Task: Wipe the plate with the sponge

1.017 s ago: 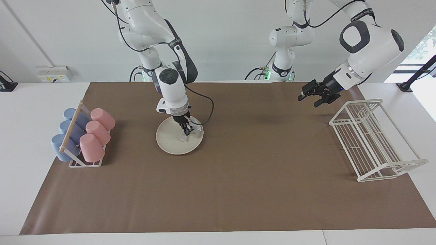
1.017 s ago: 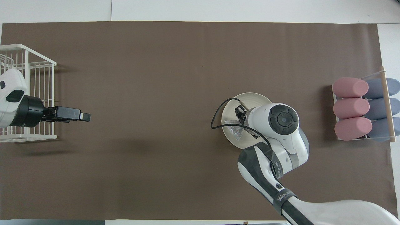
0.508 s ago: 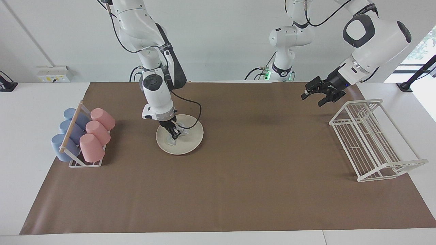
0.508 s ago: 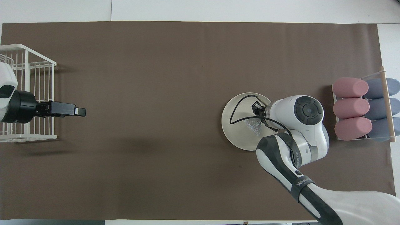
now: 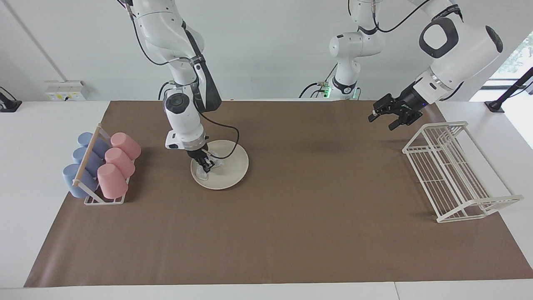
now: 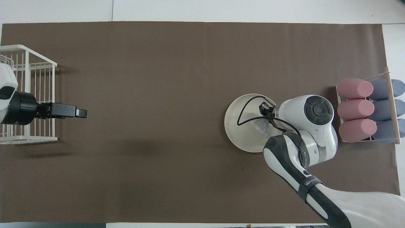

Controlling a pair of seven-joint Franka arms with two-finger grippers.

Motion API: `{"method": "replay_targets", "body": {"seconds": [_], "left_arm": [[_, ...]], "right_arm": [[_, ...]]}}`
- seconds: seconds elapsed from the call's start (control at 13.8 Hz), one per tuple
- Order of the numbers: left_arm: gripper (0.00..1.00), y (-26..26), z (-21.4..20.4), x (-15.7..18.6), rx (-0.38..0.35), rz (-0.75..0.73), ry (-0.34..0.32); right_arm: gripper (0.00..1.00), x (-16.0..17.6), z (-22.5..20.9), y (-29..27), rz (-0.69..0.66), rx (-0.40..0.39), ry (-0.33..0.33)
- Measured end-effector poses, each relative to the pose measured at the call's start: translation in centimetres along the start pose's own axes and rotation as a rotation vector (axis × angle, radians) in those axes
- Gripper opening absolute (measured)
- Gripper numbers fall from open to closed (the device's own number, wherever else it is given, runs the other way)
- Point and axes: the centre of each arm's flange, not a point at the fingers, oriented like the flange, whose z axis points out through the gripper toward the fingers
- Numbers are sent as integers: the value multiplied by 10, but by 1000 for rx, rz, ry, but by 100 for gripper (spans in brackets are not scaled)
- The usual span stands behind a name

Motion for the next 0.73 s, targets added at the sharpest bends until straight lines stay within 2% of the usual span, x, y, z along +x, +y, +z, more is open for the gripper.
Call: {"method": "replay_targets", "body": {"seconds": [0.36,0.51,0.73], "left_arm": [[100,0,0,0,0,0,0],[100,0,0,0,0,0,0],[100,0,0,0,0,0,0]], "right_arm": [[16,-78,2,-32,122,7,-10],[17,-87,3,-34,133,5,-12],[17,-77,2,-32,95,11,-9]]}}
